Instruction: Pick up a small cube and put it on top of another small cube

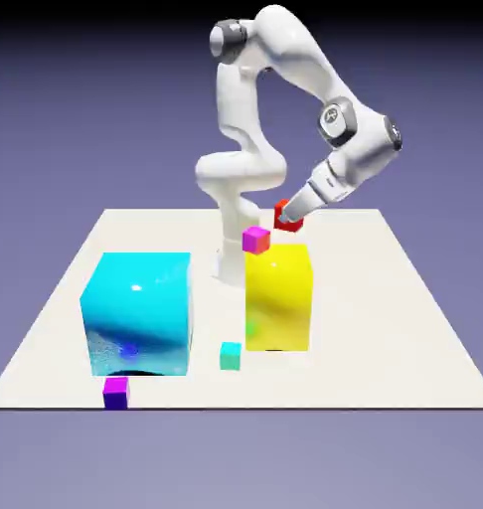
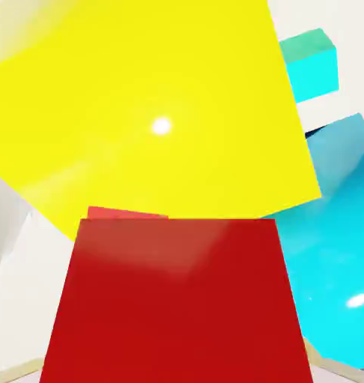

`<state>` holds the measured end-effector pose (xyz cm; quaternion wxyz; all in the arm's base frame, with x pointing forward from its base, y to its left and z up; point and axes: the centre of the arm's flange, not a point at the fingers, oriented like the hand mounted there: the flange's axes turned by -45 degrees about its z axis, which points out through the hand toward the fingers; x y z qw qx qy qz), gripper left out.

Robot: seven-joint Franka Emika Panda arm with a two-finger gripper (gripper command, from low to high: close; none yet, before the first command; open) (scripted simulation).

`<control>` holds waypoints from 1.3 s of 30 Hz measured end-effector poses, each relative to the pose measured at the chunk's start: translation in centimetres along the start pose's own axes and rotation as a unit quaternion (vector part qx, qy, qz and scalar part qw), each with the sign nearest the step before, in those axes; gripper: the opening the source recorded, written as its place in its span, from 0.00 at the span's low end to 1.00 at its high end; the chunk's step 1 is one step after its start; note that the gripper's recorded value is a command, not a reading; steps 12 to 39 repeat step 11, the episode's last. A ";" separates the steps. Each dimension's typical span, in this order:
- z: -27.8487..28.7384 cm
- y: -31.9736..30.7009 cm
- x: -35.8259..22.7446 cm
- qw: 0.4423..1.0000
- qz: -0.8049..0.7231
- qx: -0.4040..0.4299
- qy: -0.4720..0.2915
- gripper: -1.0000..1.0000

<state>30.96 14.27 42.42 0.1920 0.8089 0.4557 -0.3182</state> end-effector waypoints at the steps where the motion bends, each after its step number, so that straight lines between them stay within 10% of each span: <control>1: 0.9 0.0 -1.2 1.000 0.005 0.017 -0.003 0.00; 8: 7.7 -0.2 -0.3 1.000 0.007 0.022 -0.007 0.00; 9: 7.8 -0.2 -0.3 1.000 0.007 0.022 -0.006 1.00; 39: 7.8 -0.2 -0.3 1.000 0.007 0.021 -0.007 1.00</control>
